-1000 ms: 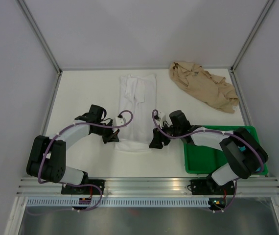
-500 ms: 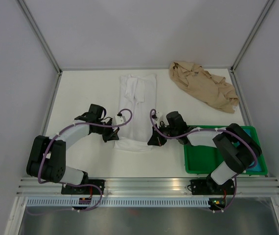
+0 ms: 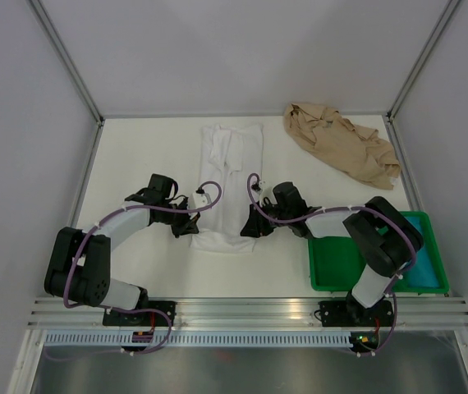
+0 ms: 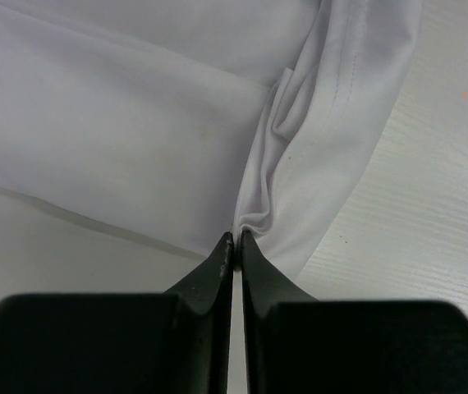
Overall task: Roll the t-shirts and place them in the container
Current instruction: Roll the tshirt
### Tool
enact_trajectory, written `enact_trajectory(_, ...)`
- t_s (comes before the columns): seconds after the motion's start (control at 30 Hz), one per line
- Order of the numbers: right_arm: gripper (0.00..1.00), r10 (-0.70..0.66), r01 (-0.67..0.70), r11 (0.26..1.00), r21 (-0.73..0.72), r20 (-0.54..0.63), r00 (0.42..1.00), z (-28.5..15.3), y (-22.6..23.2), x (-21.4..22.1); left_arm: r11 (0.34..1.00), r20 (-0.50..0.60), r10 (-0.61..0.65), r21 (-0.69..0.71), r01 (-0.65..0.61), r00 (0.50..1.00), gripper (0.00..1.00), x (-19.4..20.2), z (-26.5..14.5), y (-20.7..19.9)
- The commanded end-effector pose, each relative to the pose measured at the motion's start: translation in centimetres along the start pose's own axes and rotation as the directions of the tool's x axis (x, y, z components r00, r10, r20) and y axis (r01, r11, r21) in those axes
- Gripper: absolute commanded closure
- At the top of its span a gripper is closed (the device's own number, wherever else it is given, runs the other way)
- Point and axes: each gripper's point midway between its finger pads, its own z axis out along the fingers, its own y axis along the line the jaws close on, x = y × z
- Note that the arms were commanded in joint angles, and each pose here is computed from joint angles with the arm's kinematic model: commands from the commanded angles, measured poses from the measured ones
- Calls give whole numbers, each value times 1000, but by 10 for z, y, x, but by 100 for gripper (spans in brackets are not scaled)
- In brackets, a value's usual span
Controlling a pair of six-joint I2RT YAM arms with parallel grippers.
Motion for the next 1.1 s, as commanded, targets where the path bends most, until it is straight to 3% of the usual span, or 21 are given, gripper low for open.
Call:
enact_trajectory(0.0,63,18,-19,1000,3,58,998,6,2,-23,1000,25,-2,-31,3,1000,90,-7,-5,4)
enact_trajectory(0.37,50,-33,18,995,95,163,986,-40,6,-36,999,13,-41,-35,41,999,96,-2,-4,1)
enact_trajectory(0.53,50,52,-69,990,124,137,989,-47,-3,2,998,6,-56,-38,56,998,98,0,-5,0)
enact_trajectory(0.67,52,23,-31,992,120,61,998,-34,7,31,998,7,-55,-39,55,998,98,0,-5,0)
enact_trajectory(1.07,56,15,-19,989,148,26,1000,-16,7,45,998,19,-49,-31,49,999,98,-2,-5,-2)
